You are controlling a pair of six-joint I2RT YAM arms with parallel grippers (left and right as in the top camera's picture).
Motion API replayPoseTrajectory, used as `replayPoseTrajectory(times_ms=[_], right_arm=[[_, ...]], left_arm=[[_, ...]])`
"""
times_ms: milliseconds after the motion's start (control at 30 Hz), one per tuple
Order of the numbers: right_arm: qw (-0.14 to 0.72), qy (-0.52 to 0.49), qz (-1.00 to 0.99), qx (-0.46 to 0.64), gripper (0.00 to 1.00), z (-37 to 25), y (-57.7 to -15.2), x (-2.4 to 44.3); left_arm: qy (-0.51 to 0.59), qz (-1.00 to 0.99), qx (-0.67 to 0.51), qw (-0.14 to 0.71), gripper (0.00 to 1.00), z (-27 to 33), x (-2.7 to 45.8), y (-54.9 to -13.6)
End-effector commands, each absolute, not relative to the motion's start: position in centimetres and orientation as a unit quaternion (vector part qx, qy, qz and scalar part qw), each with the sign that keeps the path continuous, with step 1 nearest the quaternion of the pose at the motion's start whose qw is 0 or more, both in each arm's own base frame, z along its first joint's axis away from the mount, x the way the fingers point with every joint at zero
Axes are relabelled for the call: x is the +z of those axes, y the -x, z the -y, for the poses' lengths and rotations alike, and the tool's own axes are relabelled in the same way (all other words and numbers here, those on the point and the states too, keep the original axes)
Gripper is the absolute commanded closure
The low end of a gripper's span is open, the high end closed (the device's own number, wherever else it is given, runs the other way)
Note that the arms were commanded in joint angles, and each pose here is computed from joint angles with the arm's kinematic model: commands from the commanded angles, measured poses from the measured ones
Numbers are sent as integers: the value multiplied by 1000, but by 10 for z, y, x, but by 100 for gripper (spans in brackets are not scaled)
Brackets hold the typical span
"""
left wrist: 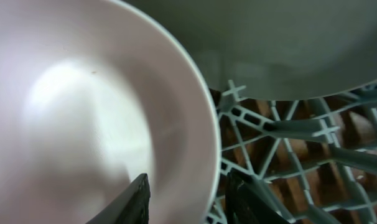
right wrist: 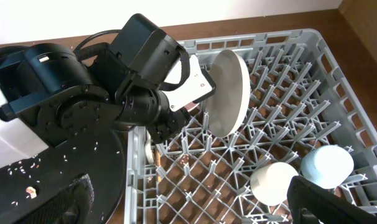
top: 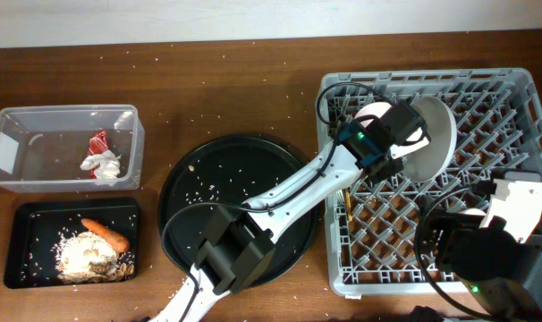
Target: Sort waste into correct bins and load items into the dishwasher rack
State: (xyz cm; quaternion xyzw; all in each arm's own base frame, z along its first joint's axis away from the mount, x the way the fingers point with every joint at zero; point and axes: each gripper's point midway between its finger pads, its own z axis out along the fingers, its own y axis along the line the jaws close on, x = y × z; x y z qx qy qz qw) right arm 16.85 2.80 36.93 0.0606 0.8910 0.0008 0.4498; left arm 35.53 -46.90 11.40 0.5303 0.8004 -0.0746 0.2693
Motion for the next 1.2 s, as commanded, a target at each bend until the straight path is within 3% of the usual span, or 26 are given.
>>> replayPoseTrajectory(times_ms=[0, 67, 100, 133, 200, 333, 367, 400, 467, 567, 733, 833, 967, 1067, 1167], right_arm=[[457, -67, -887, 3, 1, -26, -169, 373], [457, -67, -887, 3, 1, -26, -169, 373], [457, -67, -887, 3, 1, -26, -169, 373], [457, -67, -887, 3, 1, -26, -169, 373], [457, -67, -887, 3, 1, -26, -169, 373], [457, -67, -887, 3, 1, -26, -169, 373], [457, -67, -887, 3, 1, -26, -169, 373], [457, -67, -887, 2, 1, -26, -169, 373], [457, -67, -887, 3, 1, -26, -169, 373], [457, -67, -887, 3, 1, -26, -169, 373], [457, -67, -887, 3, 1, -26, -169, 373], [457, -67, -887, 3, 1, -26, -169, 373], [457, -67, -887, 3, 1, -26, -169, 373], [457, -67, -887, 3, 1, -26, -169, 373], [457, -67, -887, 3, 1, -26, -169, 373]], left_arm=[[-522, -802, -25, 288, 62, 461, 109, -373], [-528, -799, -20, 288, 76, 461, 107, -374], [-528, -799, -20, 288, 93, 461, 107, -374], [-528, -798, -21, 289, 100, 462, 107, -374], [-544, -787, -62, 283, 100, 475, 130, -352], [-522, -775, -227, 274, 100, 482, 234, -296], [-512, -767, -292, 252, 100, 481, 256, -281], [-506, -716, -441, 193, 100, 478, 297, -255], [-469, -643, -592, 127, 99, 441, 346, -266], [-475, -540, -687, 106, 99, 395, 378, -272], [-493, -506, -698, 119, 99, 390, 330, -263], [-497, -501, -697, 126, 99, 390, 256, -265], [-483, -517, -699, 107, 99, 387, 227, -263], [-469, -612, -627, 109, 99, 402, 200, -291], [-413, -656, -617, 134, 99, 422, 213, -326]])
